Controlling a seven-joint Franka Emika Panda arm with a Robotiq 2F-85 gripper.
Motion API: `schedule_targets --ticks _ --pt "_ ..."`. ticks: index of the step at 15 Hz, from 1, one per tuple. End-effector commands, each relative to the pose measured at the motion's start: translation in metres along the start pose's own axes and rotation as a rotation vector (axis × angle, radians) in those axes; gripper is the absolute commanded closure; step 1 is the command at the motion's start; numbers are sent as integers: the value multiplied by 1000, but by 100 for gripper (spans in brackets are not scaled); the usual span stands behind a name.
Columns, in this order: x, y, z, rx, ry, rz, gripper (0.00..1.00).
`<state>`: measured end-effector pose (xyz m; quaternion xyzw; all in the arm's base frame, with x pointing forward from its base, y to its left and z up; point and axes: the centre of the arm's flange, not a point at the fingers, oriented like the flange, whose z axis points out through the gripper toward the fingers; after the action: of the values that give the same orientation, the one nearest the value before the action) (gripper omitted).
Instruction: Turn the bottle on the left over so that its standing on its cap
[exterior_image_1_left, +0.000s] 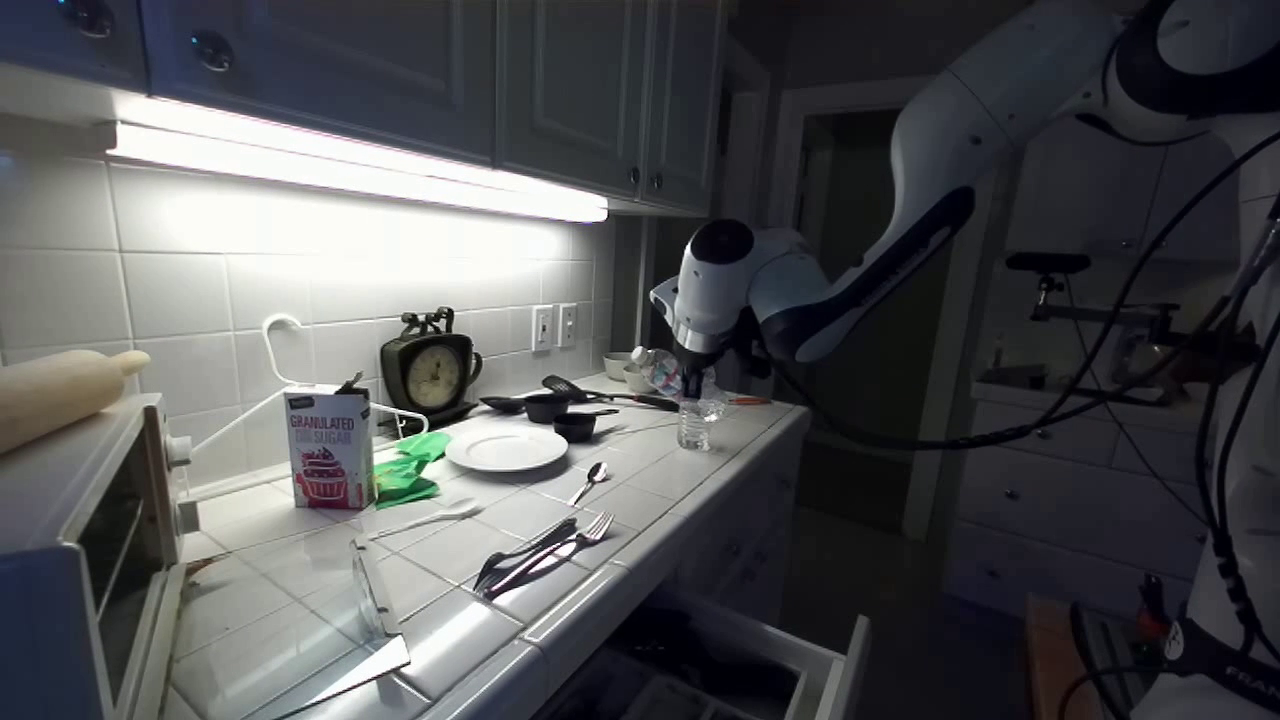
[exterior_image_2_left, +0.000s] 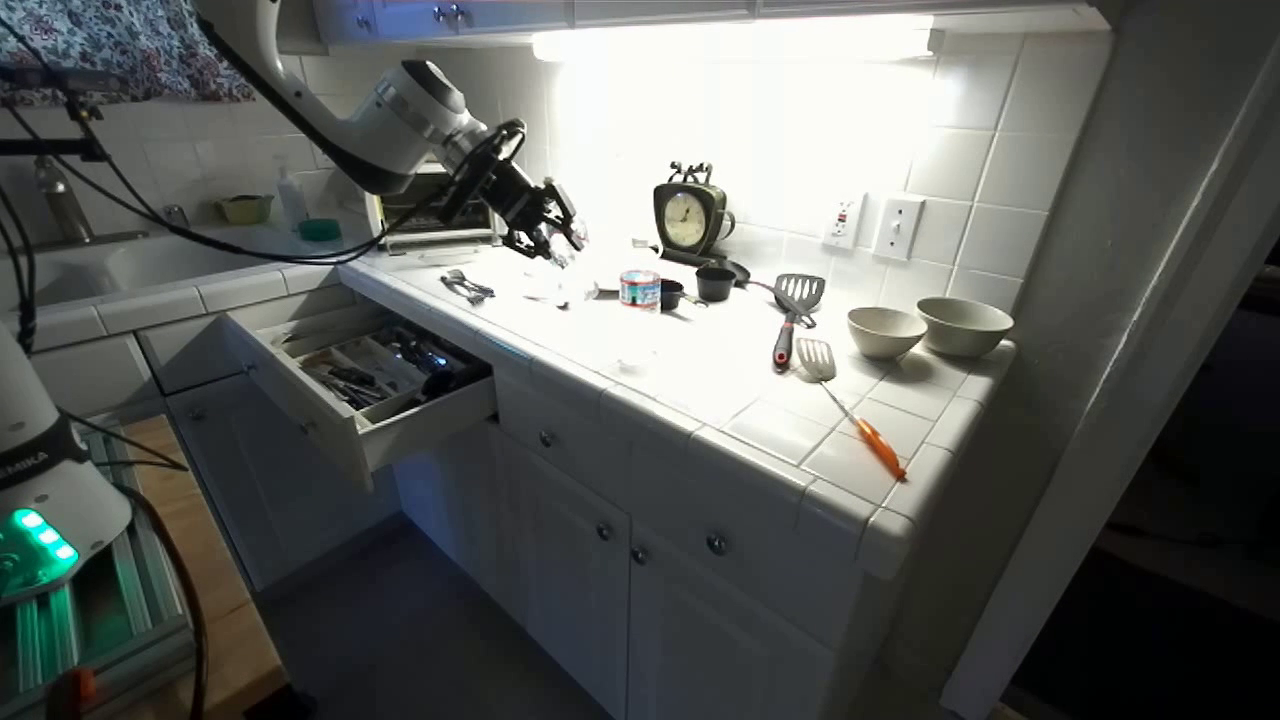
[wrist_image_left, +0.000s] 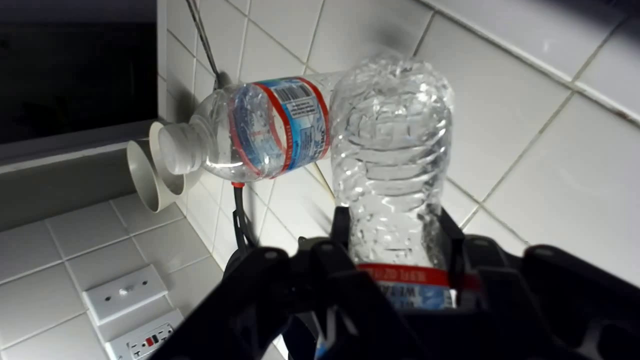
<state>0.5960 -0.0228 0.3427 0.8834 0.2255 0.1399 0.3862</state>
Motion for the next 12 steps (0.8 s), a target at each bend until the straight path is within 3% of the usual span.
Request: schedule_targets --ticks 1,2,6,7,9,12 --pt "0 -3 2 -37 15 -11 84" --pt "-1 -5 4 -44 17 -7 59" --pt "-1 -6 5 -42 15 -8 59" --pt "-1 -6 5 -42 15 -8 84" --pt "-2 -10 0 -204 34 -43 84" --pt "1 -17 -4 -346 54 -115 84"
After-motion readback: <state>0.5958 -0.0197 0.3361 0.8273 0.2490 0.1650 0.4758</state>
